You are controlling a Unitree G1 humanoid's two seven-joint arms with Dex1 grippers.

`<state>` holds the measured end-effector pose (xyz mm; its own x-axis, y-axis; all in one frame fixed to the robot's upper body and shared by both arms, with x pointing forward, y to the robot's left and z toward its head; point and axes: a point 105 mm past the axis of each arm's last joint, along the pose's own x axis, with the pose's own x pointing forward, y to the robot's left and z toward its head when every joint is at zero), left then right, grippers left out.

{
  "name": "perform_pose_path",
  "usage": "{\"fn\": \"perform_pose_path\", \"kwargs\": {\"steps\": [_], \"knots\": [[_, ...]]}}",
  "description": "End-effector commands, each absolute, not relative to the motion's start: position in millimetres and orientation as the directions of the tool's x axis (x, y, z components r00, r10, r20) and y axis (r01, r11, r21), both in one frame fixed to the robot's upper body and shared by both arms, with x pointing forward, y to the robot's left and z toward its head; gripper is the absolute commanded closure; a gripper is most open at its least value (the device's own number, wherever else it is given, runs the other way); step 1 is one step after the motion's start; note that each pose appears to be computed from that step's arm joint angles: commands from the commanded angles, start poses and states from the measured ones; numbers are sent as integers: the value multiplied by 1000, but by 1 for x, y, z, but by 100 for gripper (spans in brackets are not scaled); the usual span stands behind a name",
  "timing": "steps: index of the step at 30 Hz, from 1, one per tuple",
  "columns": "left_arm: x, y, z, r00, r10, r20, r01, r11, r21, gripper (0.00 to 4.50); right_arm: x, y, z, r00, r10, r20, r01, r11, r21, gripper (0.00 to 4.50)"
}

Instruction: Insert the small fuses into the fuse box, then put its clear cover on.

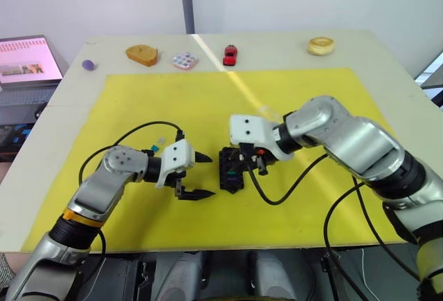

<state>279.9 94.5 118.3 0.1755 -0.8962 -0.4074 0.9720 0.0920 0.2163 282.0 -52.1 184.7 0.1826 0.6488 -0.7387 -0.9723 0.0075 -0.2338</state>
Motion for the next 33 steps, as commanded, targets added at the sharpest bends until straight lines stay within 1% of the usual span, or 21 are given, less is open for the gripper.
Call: {"fn": "perform_pose_path", "kwargs": {"steps": [1, 8, 11, 18, 25, 33], "knots": [[282, 95, 127, 188, -900, -392, 963, 91, 253, 0, 279, -51, 197, 190, 679, -709, -965, -1, -260, 443], [283, 96, 127, 190, -898, -398, 962, 90, 256, 0, 274, -52, 180, 151, 683, -715, -975, -15, -220, 447], [282, 97, 127, 190, -896, -400, 962, 89, 257, 0, 278, -53, 176, 168, 679, -715, -972, -7, -234, 447], [281, 94, 128, 188, -899, -396, 962, 89, 257, 0, 279, -55, 168, 166, 669, -724, -974, -3, -225, 447], [282, 94, 129, 199, -900, -387, 960, 99, 262, 0, 281, -64, 145, 163, 620, -768, -977, -5, -212, 447], [282, 96, 130, 210, -900, -382, 959, 114, 258, 0, 281, -68, 144, 157, 602, -783, -977, -22, -213, 447]]}}
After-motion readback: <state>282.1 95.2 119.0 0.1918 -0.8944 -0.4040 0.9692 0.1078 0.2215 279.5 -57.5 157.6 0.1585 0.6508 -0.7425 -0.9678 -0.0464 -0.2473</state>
